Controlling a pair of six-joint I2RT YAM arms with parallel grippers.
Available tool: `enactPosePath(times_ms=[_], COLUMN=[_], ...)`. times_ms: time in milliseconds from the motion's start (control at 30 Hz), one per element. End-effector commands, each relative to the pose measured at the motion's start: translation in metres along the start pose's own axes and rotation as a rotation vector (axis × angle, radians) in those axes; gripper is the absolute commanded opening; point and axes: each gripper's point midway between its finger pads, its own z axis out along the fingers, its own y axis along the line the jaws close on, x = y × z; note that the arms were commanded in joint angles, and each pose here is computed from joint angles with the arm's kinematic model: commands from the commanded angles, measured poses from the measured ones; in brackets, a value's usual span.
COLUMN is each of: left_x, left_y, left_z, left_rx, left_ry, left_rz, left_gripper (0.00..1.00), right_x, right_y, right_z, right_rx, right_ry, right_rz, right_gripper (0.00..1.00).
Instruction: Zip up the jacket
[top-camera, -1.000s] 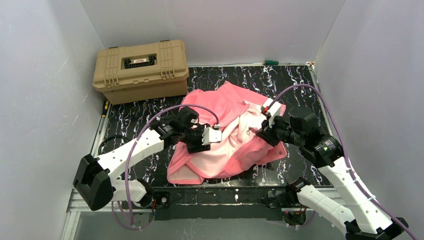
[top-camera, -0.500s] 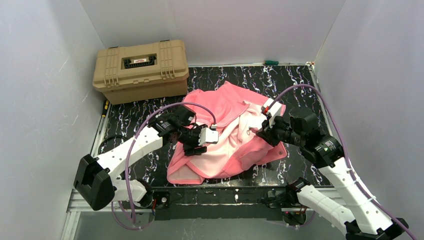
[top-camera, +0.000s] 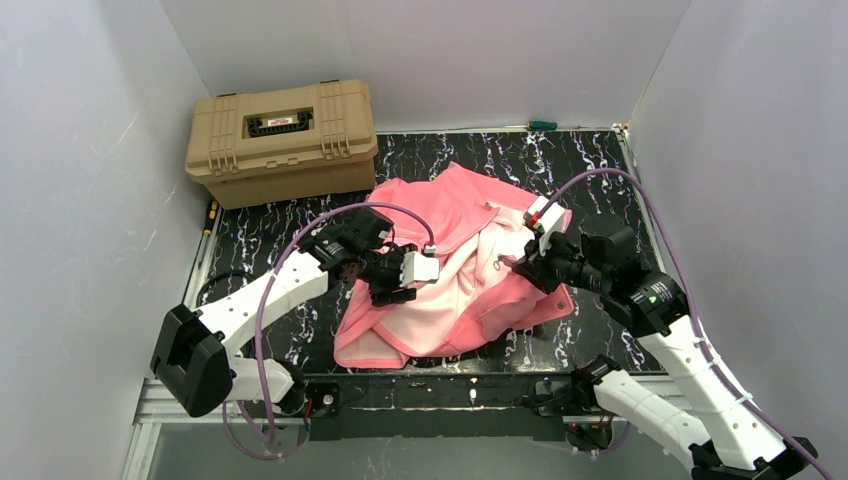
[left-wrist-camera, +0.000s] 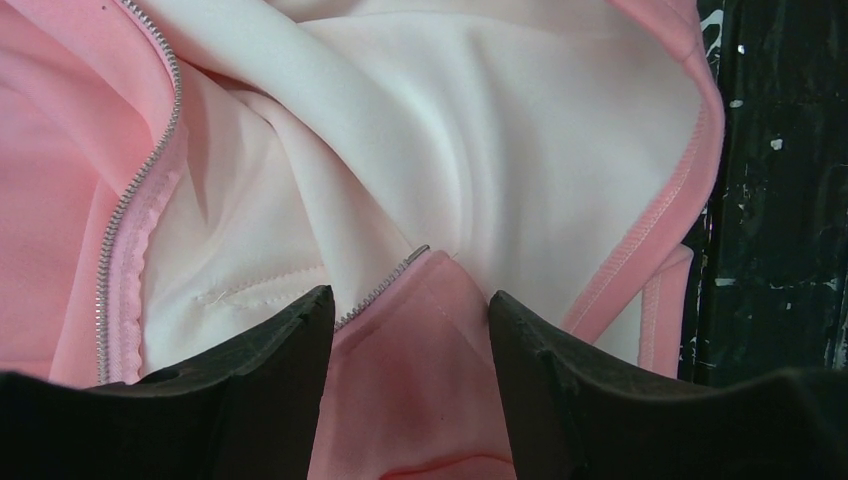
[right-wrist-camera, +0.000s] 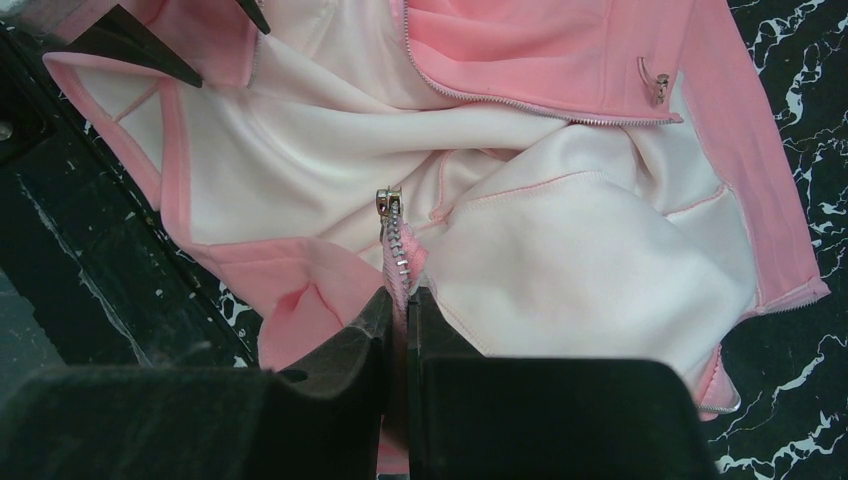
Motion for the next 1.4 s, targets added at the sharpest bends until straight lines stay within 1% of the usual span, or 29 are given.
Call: enactPosePath(times_ms=[0, 167, 233, 400, 467, 633, 767, 833, 867, 967, 1067, 1167, 1267, 1300, 1367], left_x=[0.010, 0.026, 0.026, 0.017, 0.014, 0.006, 0.000, -0.003, -0.004, -0.007, -0.018, -0.044, -0.078, -0.090, -0.115], left_y=[-0.015, -0.015, -0.008, 0.013, 0.016, 0.022, 0.020, 0.019, 0.020, 0.026, 0.033, 0.046, 0.067, 0.074, 0.091], left_z=[-0.003, -0.002, -0.002, -0.001, -0.001, -0.008, -0.018, -0.025, -0.028, -0.041, -0.057, -0.080, -0.108, -0.119, -0.137], left_rx=[0.066, 0.063, 0.032, -0.054, -0.055, -0.073, -0.063, -0.070, -0.080, -0.136, -0.201, -0.318, -0.492, -0.559, -0.703], left_ry=[0.029, 0.091, 0.093, 0.062, 0.055, 0.029, 0.009, -0.006, -0.012, -0.033, -0.073, -0.171, -0.277, -0.308, -0.364], left_rz=[0.024, 0.068, 0.079, 0.051, 0.039, -0.016, -0.054, -0.060, -0.056, -0.036, 0.032, 0.171, 0.373, 0.461, 0.639], left_gripper=[0.57, 0.53, 0.48, 0.36, 0.33, 0.30, 0.29, 0.27, 0.25, 0.15, 0.11, 0.05, 0.02, 0.00, 0.00], right_x=[-0.008, -0.009, -0.008, -0.008, -0.007, -0.007, -0.006, -0.006, -0.006, -0.007, -0.012, -0.023, -0.043, -0.052, -0.068], right_y=[0.001, 0.000, 0.000, 0.001, 0.001, 0.001, 0.001, 0.001, 0.001, 0.001, 0.003, 0.003, 0.001, -0.001, -0.009], right_z=[-0.004, -0.003, -0.003, -0.003, -0.004, -0.005, -0.005, -0.004, -0.004, -0.003, -0.003, -0.002, 0.002, 0.006, 0.013], right_rx=[0.005, 0.006, 0.005, 0.002, 0.004, 0.005, 0.007, 0.004, 0.005, 0.004, -0.009, -0.023, -0.031, -0.029, -0.011], right_ry=[-0.040, -0.039, -0.038, -0.039, -0.039, -0.037, -0.036, -0.036, -0.036, -0.039, -0.049, -0.072, -0.114, -0.128, -0.156], right_rz=[-0.004, -0.003, -0.004, 0.002, 0.005, 0.006, 0.007, 0.008, 0.007, 0.005, 0.001, -0.007, -0.027, -0.030, -0.039], right_gripper=[0.01, 0.01, 0.01, 0.01, 0.01, 0.01, 0.01, 0.01, 0.01, 0.01, 0.01, 0.01, 0.01, 0.01, 0.01])
